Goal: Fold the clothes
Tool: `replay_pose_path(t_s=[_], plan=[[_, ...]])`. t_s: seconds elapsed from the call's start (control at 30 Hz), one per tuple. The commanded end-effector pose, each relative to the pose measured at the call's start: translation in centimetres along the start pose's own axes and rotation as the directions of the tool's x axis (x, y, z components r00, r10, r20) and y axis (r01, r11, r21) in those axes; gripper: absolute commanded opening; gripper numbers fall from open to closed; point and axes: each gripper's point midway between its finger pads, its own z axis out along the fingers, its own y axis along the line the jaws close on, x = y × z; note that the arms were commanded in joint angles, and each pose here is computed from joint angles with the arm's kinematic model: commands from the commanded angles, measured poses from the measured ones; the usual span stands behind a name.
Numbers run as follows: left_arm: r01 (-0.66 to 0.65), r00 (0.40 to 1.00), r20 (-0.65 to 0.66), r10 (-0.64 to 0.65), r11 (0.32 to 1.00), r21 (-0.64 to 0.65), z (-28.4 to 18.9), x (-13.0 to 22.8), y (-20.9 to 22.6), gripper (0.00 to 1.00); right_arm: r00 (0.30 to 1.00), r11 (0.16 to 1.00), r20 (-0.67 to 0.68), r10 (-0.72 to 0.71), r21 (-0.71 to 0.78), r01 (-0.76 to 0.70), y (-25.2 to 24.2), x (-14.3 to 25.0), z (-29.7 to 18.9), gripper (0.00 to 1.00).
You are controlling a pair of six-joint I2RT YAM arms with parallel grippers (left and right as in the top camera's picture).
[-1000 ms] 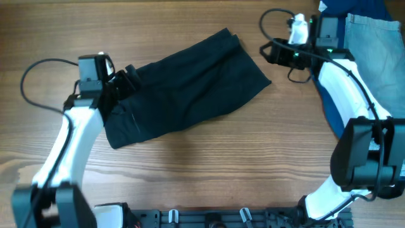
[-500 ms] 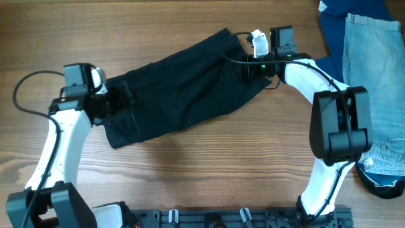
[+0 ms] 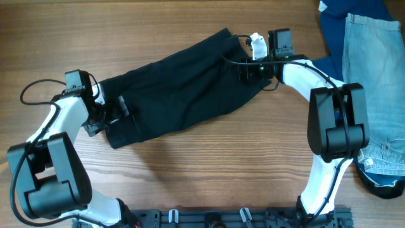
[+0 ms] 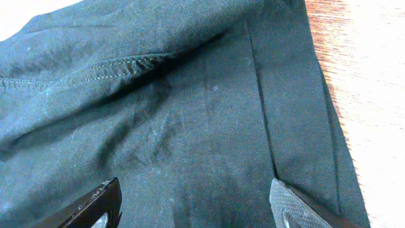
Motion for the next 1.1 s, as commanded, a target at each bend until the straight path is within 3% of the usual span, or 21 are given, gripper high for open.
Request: replay_pose_path(t_s=[0.0,0.17,0.27,0.5,0.63,0.73,0.77,0.93,1.07], plan=[[-0.048,0.999,0.015,0.050,0.995,-0.089,0.1,-0.5,1.6,0.98,0.999,1.000,-0.032,0.002,0.023,-0.002,-0.9,1.1,0.7,0.76],[-0.068,0.998,-0.004,0.068,0.994,-0.081,1.4,-0.5,1.5,0.92,0.999,0.998,-0.034,0.004,0.057,-0.002,-1.5,1.1,0.7,0.76],[-0.075,0.997,-0.035,0.074,0.997,-0.029,3.1,0.2,0.6,0.79,0.999,0.998,-0.039,0.008,0.056,-0.006,-1.5,1.3,0.7,0.76],[-0.119,0.988,-0.094,0.120,0.993,0.010,7.5,2.2,-0.6,0.69,0.998,0.998,-0.054,0.015,0.057,-0.012,-1.5,1.6,0.7,0.75],[-0.149,0.981,-0.110,0.158,0.985,0.082,8.4,3.0,-2.9,0.40,0.998,0.998,-0.054,0.018,0.056,-0.015,-1.5,1.6,0.7,0.75],[-0.166,0.978,-0.111,0.175,0.982,0.085,8.5,3.3,-3.7,0.09,0.998,0.998,-0.056,0.019,0.056,-0.016,-1.5,1.7,0.7,0.75],[-0.152,0.981,-0.113,0.161,0.985,0.083,8.5,3.3,-3.7,0.04,0.998,0.998,-0.058,0.020,0.056,-0.016,-1.5,1.7,0.7,0.74],[-0.051,0.994,-0.089,0.059,0.995,0.085,7.3,2.3,-3.3,0.04,0.999,1.000,-0.045,0.014,-0.003,-0.015,-0.2,1.2,0.1,0.66],[-0.027,0.998,-0.045,0.032,0.995,0.100,3.4,1.1,-3.3,0.04,0.999,0.995,0.032,0.007,-0.096,-0.004,3.2,-1.8,-3.3,0.64]])
